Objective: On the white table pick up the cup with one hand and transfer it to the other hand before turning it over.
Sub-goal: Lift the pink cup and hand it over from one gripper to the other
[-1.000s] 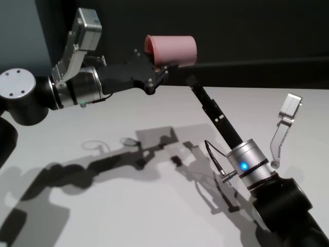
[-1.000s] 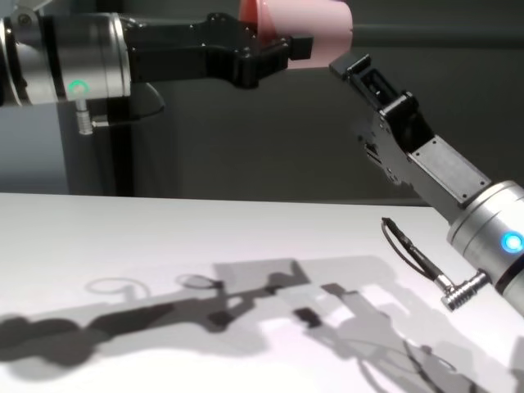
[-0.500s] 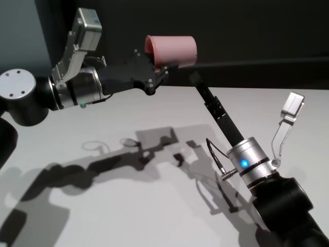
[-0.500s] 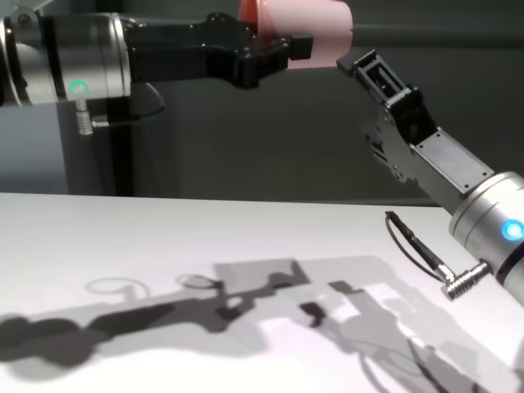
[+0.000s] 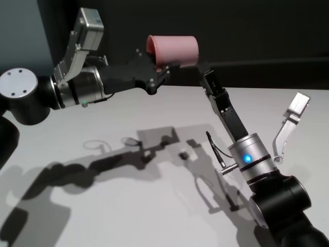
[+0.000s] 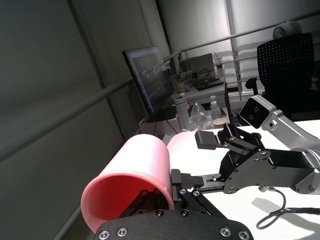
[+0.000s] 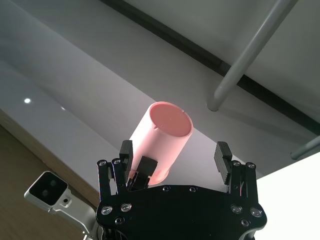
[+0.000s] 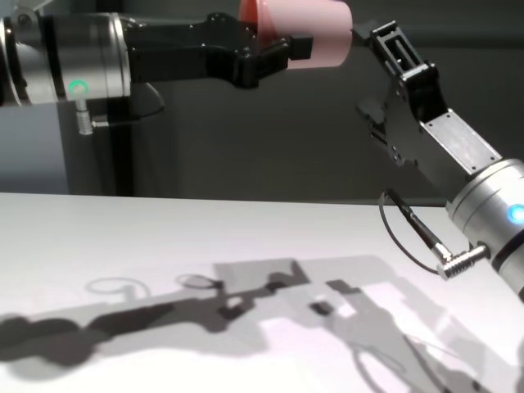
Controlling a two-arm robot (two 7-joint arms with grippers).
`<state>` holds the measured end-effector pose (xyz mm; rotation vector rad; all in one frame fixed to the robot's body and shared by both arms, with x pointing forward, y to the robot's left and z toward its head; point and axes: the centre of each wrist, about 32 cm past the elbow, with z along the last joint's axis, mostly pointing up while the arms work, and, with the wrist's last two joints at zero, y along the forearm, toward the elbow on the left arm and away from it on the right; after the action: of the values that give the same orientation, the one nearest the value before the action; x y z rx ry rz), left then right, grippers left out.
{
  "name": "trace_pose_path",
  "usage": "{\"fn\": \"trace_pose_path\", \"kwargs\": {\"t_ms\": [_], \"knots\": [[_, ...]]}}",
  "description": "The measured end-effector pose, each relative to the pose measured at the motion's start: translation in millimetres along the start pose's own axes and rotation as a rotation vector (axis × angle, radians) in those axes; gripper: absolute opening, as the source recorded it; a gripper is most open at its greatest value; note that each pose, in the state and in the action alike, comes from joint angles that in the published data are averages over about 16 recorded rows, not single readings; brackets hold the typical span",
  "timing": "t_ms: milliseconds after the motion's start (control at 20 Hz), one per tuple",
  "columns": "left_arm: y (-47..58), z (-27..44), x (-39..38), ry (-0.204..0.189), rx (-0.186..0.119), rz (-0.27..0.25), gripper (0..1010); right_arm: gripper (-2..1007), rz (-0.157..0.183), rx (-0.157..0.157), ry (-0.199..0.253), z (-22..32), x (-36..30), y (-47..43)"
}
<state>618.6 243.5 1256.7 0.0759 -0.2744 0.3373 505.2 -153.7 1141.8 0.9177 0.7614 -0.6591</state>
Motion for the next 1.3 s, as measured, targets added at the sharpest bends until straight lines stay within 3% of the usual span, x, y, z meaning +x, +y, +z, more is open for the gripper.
{"fn": "trace_pose_path", "kwargs": {"t_ms": [350, 800, 1300], "knots": [[0.0, 0.0, 0.0, 0.000, 0.000, 0.000, 40, 1002, 0.002, 0.031, 0.062, -1.7, -2.3, 5.5], [0.0, 0.0, 0.0, 0.000, 0.000, 0.000, 40, 1002, 0.006, 0.061, 0.109, -5.5, -5.1, 15.1], [0.0, 0.0, 0.0, 0.000, 0.000, 0.000, 40, 1002, 0.035, 0.081, 0.178, -15.3, -0.4, 29.2]]}}
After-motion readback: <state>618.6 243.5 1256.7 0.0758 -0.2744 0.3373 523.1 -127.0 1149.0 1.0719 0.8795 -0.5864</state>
